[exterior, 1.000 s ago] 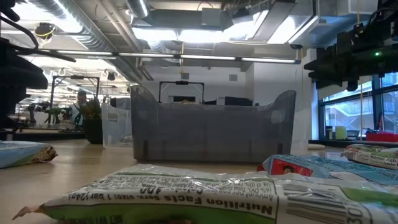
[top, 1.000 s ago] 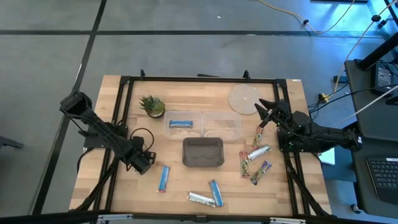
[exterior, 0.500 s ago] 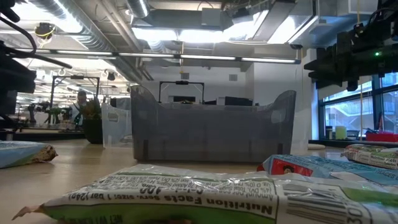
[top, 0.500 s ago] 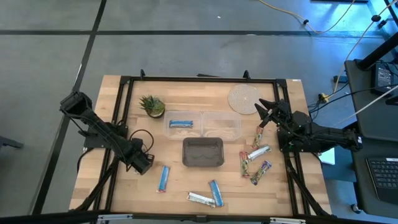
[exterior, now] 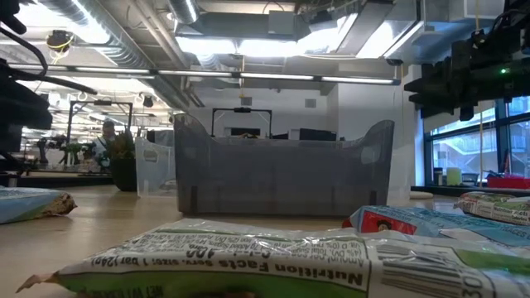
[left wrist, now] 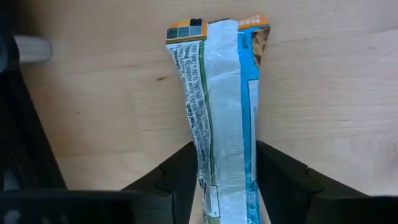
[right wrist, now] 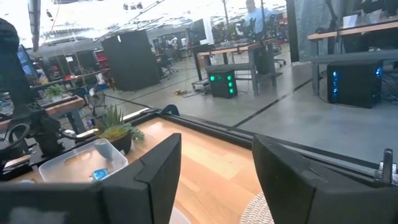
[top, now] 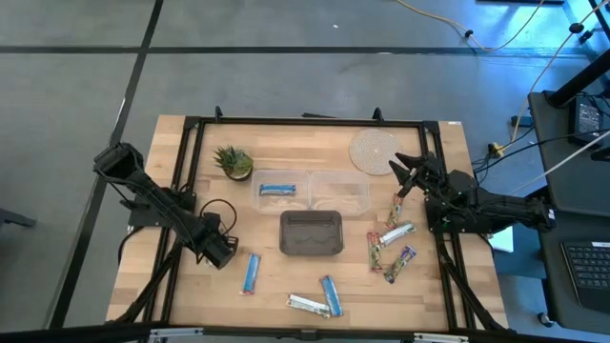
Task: Pick and place Granola Bars by type
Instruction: Put the yellow granola bar into the black bin
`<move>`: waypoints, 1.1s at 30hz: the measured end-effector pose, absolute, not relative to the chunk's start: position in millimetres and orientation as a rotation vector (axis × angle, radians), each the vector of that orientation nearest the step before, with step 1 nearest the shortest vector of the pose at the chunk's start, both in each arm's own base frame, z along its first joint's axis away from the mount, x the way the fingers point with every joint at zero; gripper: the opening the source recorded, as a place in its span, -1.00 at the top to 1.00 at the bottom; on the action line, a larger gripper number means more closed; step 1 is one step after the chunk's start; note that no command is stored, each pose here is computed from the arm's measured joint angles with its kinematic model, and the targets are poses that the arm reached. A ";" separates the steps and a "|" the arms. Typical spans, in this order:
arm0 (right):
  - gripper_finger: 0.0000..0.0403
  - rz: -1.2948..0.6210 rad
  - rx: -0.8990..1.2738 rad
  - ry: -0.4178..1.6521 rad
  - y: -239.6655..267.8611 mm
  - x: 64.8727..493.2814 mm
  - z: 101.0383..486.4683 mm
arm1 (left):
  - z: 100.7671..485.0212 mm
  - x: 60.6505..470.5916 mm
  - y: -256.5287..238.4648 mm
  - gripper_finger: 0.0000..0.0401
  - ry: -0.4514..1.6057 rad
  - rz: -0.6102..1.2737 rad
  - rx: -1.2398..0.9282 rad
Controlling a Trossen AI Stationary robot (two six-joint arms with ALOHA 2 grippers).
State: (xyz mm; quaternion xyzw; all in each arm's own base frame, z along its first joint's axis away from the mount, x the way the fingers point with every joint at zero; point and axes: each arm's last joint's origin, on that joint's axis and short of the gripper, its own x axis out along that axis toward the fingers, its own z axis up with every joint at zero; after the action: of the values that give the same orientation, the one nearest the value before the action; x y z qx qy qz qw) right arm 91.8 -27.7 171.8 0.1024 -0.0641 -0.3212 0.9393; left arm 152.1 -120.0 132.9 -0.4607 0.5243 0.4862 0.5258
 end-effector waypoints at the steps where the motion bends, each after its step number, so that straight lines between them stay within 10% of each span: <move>1: 0.00 -0.656 0.208 -0.130 -27.7 91.8 171.9 | 132.9 152.2 -120.0 0.28 1.253 1.160 -1.104; 18: 0.00 -0.656 0.205 -0.129 -27.7 91.8 171.8 | 138.7 165.7 -122.8 0.62 1.049 1.030 -1.062; 33: 0.00 -0.656 0.205 -0.130 -27.7 91.8 171.8 | 200.0 202.4 -114.9 0.62 0.357 0.586 -0.977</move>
State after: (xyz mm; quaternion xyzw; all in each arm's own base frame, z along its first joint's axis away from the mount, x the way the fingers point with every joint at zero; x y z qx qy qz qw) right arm 91.8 -27.7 171.8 0.1007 -0.0635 -0.3213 0.9395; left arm 202.4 -114.9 200.0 -0.4598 0.1682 0.2757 0.8272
